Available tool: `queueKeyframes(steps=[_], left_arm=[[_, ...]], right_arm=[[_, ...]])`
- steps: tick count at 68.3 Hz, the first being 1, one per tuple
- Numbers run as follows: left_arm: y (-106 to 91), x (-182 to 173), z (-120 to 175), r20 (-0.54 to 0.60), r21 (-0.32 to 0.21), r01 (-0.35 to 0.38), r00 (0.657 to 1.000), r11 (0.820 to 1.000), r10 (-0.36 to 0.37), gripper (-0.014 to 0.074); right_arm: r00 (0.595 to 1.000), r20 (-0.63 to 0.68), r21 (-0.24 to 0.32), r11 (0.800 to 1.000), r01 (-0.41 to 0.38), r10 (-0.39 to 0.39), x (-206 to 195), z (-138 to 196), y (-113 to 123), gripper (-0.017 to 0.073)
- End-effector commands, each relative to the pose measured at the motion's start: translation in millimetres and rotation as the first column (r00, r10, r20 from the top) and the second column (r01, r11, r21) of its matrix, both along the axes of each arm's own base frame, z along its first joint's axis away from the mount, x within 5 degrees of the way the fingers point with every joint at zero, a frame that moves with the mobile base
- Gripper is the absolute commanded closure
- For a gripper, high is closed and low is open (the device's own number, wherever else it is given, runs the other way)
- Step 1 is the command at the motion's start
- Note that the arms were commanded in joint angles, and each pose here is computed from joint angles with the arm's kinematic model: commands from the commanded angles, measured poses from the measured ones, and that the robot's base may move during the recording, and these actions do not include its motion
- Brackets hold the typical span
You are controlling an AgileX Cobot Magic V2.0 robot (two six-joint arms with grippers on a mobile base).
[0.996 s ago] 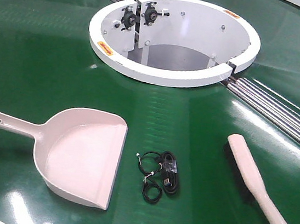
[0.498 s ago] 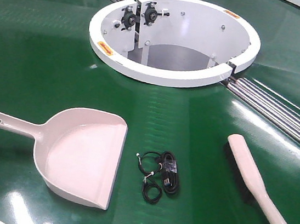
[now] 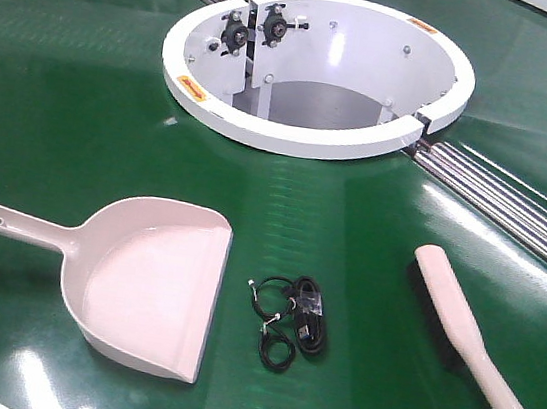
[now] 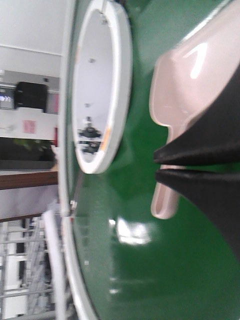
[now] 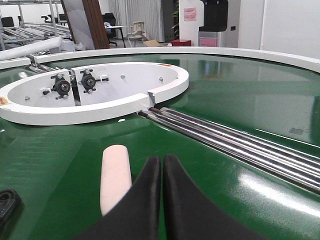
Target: Clean and inspect green conveyor with broom and dustpan
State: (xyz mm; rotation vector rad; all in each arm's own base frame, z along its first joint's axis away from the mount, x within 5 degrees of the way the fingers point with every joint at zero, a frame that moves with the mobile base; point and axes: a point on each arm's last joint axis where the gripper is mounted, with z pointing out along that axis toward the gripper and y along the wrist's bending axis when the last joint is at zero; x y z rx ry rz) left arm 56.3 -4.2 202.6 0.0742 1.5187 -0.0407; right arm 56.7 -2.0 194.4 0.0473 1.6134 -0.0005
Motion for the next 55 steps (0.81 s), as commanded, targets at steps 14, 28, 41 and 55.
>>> queueKeyframes(steps=[14, 28, 41, 55], left_arm=[[0.8, -10.8, 92.5, 0.233, 0.018, -0.010, 0.972, 1.000, 0.005, 0.0600], [-0.6, 19.9, 131.8, -0.087, 0.043, -0.008, 0.996, 0.999, 0.012, 0.0600], [-3.1, 56.8, 117.2, -0.415, 0.062, 0.007, 0.910, 0.998, 0.020, 0.0600], [-4.4, 75.0, 104.0, -0.514, 0.070, 0.013, 0.857, 0.997, 0.024, 0.0600]], right_arm=[[0.997, 0.071, -0.015, 1.000, 0.000, 0.001, -0.4, 0.4, 0.2, 0.0568], [0.997, 0.071, -0.015, 1.000, 0.000, 0.001, -0.4, 0.4, 0.2, 0.0568], [0.997, 0.071, -0.015, 1.000, 0.000, 0.001, -0.4, 0.4, 0.2, 0.0568], [0.997, 0.071, -0.015, 1.000, 0.000, 0.001, -0.4, 0.4, 0.2, 0.0568]])
